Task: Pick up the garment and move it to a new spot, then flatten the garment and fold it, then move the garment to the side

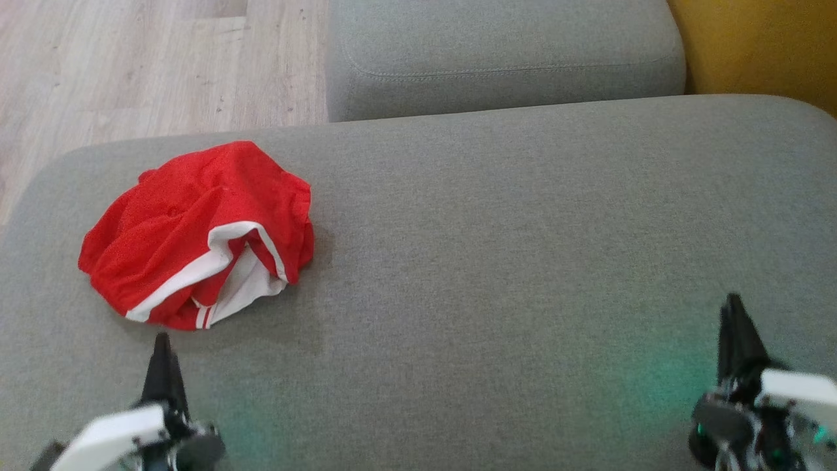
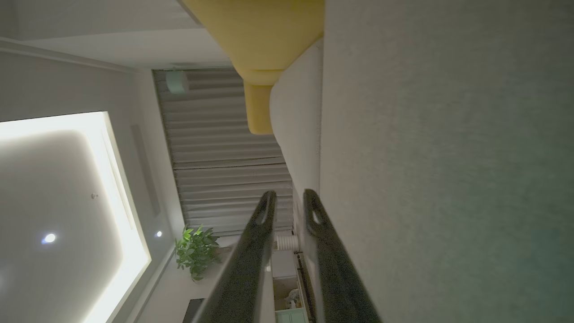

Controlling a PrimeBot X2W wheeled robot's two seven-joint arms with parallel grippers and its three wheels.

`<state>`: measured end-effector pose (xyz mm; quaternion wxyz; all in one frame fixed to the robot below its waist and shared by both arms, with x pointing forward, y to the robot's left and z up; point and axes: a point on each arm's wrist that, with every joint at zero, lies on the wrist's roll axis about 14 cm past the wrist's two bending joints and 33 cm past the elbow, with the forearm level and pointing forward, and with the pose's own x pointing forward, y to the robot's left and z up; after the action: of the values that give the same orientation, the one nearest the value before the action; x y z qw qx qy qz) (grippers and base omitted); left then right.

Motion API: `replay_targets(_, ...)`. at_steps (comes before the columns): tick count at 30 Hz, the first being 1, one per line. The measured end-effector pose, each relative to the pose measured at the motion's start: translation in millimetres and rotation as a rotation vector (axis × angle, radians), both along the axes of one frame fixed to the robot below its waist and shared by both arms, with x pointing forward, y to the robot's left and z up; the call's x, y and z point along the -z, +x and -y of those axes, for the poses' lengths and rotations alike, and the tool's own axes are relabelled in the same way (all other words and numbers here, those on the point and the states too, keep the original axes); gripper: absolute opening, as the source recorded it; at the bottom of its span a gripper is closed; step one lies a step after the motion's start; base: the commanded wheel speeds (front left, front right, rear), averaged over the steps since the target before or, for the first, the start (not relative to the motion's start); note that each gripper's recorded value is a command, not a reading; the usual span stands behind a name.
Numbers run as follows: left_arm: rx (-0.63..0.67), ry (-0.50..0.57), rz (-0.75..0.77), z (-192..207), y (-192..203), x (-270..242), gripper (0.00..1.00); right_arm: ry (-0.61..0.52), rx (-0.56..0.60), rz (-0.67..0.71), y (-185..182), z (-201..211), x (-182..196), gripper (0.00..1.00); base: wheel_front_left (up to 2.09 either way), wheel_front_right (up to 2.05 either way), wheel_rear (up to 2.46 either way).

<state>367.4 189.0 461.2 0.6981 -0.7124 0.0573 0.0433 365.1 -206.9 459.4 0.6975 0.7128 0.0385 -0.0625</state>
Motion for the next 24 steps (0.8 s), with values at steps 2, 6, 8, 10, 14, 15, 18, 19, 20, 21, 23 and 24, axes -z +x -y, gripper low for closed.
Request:
replay_targets(2, 0.0, -0.003, -0.055, 1, -10, 18, 1.0, 0.008, 0.003, -0.057, -11, -1, 18, 1.0, 0.0, 0.0, 0.0)
replay_targets(6, -0.006, -0.006, -0.082, 2, -18, 26, 1.0, 0.009, 0.007, -0.083, -19, -2, 27, 1.0, 0.0, 0.0, 0.0)
replay_targets(8, -0.005, -0.005, -0.071, 2, -16, 23, 1.0, 0.005, 0.003, -0.076, -18, -3, 24, 1.0, 0.0, 0.0, 0.0)
replay_targets(10, -0.011, 0.004, -0.068, 1, -16, 22, 1.0, 0.001, 0.005, -0.074, -18, -4, 24, 1.0, 0.0, 0.0, 0.0)
replay_targets(14, -0.014, 0.025, -0.061, 1, -16, 20, 1.0, -0.037, 0.001, -0.068, -17, -4, 21, 1.0, 0.0, 0.0, 0.0)
replay_targets(15, -0.02, 0.026, -0.059, 0, -15, 19, 1.0, -0.046, -0.003, -0.066, -17, -4, 20, 1.0, 0.0, 0.0, 0.0)
replay_targets(18, -0.025, 0.041, -0.057, -2, -15, 18, 1.0, -0.08, -0.003, -0.064, -16, -4, 19, 1.0, 0.0, 0.0, 0.0)
replay_targets(19, -0.03, 0.051, -0.056, -3, -15, 18, 1.0, -0.091, -0.001, -0.064, -16, -3, 19, 1.0, 0.0, 0.0, 0.0)
replay_targets(20, -0.031, 0.06, -0.054, -4, -15, 17, 1.0, -0.102, -0.001, -0.065, -16, -3, 19, 1.0, 0.0, 0.0, 0.0)
replay_targets(21, -0.035, 0.071, -0.052, -5, -15, 16, 1.0, -0.116, -0.005, -0.066, -16, -3, 18, 1.0, 0.0, 0.0, 0.0)
replay_targets(23, -0.041, 0.092, -0.044, -8, -15, 13, 1.0, -0.149, -0.007, -0.063, -16, -3, 17, 1.0, 0.0, 0.0, 0.0)
replay_targets(24, -0.042, 0.104, -0.038, -9, -14, 11, 1.0, -0.163, -0.01, -0.06, -15, -3, 16, 1.0, 0.0, 0.0, 0.0)
